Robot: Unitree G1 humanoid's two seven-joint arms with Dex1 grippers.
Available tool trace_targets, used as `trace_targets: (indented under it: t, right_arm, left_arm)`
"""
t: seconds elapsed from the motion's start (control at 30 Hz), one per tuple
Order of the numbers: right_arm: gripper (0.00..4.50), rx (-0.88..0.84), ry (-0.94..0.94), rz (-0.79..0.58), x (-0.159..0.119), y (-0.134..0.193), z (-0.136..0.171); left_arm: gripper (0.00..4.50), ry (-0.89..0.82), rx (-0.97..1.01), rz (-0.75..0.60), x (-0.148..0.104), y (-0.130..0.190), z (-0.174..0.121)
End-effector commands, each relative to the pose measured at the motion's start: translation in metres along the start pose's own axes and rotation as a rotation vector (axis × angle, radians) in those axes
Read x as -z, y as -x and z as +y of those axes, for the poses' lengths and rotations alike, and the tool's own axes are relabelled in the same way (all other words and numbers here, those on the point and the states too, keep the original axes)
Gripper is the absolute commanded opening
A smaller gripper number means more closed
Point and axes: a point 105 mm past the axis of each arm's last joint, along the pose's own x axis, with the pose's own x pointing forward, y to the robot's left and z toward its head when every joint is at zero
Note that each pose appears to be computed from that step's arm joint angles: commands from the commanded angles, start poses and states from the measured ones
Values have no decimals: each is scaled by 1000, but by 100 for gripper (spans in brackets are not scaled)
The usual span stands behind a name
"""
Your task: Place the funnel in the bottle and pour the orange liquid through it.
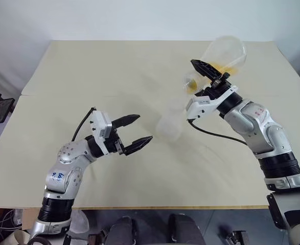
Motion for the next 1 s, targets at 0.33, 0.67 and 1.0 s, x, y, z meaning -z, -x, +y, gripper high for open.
trace_targets:
  t: [0.33, 0.67, 1.0]
  right_arm:
    - [248, 65, 79, -42, -1, -6, -21]
    - [248, 67, 101, -56, -1, -5, -21]
    - [248, 58, 114, -71, -3, -5, -17]
  left_arm:
    - [450, -40, 4, -44, -9, -6, -2]
    - [450, -38, 0, -52, -10, -8, -3]
    - [450, -34, -8, -62, -10, -9, -4]
